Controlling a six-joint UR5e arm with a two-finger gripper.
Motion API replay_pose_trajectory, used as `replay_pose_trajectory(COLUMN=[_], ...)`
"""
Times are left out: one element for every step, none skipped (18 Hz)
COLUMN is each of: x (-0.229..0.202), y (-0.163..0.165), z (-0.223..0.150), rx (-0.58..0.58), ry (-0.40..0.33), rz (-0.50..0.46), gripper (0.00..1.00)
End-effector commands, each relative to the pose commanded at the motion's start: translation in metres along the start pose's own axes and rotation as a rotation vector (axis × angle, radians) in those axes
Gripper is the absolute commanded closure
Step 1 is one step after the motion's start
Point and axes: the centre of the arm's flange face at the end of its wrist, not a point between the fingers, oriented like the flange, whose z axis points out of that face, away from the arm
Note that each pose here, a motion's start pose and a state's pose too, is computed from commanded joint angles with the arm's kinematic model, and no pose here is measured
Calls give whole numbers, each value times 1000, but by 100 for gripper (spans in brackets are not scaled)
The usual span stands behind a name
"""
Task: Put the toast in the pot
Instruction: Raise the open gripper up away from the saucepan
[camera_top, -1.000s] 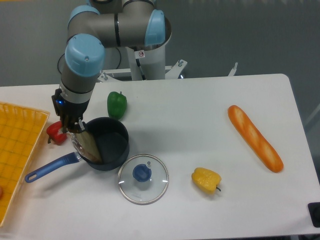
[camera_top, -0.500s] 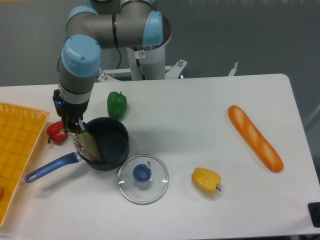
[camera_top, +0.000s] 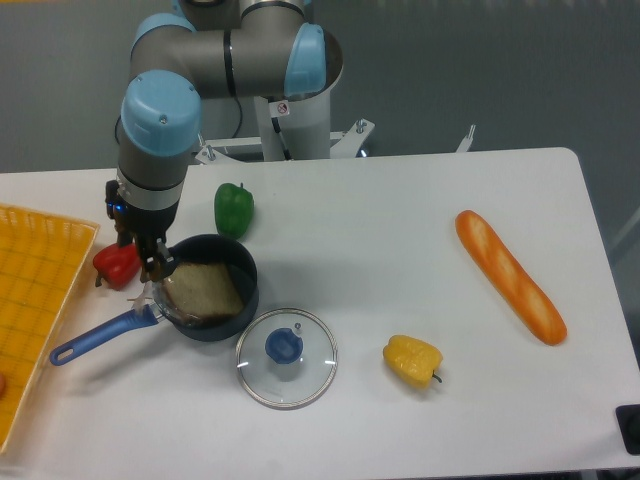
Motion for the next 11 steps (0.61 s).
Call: replay_pose_trajectory(x=[-2,-3,-5,-6,-6,-7,-7,-9,-9,-11,-11], y=[0,-1,-2,-2,-1,-2,-2,0,-1,-2,-1], z=[-4,-8,-11,-14,-15,-17,-18,-20,-23,-26,-28], rx=[-16,-24,-23,-20,-18,-18,-29,-53,-75,-94,-116], ry=[-18,-30,-37,-43,-48,-55,-67,-87,-108,-125,-140], rz=[4,6,6,5,5,9,10,13,36,72,107], gripper=[0,0,0,0,0,0,0,0,0,0,0])
